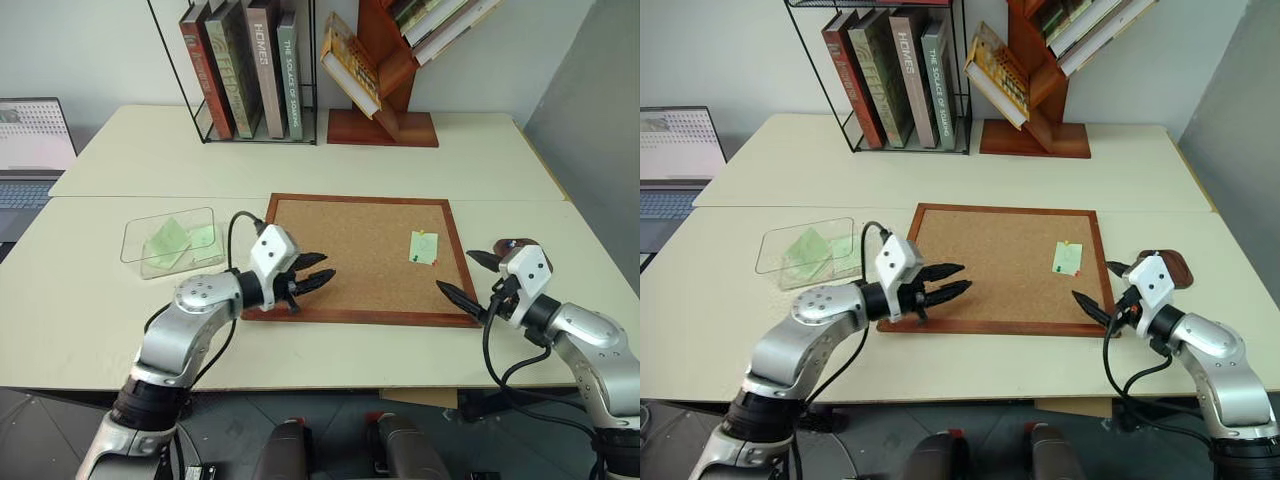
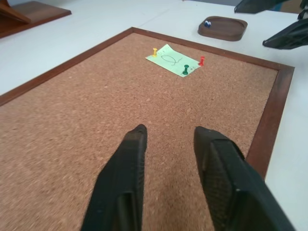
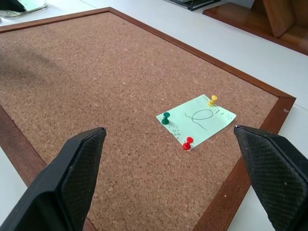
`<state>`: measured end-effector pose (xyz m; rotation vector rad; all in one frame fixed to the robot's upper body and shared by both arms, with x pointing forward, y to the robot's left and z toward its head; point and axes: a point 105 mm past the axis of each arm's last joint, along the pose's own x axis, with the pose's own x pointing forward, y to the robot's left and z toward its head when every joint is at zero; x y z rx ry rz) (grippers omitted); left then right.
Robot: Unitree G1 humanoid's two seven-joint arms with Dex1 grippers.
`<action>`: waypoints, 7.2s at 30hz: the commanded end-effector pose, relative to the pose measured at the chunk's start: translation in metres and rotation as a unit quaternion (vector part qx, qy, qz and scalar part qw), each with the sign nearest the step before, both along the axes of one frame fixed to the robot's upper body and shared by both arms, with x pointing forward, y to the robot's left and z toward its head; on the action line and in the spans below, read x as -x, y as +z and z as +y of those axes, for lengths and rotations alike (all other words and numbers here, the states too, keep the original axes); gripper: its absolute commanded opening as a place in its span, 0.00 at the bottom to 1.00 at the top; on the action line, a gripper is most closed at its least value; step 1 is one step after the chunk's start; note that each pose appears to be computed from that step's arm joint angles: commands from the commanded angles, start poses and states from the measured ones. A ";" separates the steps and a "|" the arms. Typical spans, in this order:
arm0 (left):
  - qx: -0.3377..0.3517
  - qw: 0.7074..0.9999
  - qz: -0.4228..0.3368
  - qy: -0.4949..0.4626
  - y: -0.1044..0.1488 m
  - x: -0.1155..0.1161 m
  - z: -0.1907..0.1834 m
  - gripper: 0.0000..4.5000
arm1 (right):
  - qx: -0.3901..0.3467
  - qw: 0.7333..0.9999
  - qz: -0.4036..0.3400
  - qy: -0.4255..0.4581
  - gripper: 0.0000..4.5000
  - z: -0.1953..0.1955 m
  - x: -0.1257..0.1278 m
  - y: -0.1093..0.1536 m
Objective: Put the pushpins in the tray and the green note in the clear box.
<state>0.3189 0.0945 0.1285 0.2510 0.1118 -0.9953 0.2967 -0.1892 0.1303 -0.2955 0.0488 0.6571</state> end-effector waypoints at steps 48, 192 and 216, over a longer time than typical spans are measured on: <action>-0.050 0.998 0.008 -0.022 -0.053 -0.028 -0.033 0.00 | -0.007 0.996 0.030 -0.080 0.48 0.031 -0.123 -0.007; -0.094 0.995 -0.011 -0.021 -0.057 -0.041 -0.014 0.00 | -0.103 0.994 0.015 -0.028 0.01 0.032 -0.053 0.008; -0.090 0.996 -0.011 -0.021 -0.057 -0.041 -0.016 0.00 | -0.024 0.953 0.062 -0.297 0.01 -0.114 -0.052 -0.005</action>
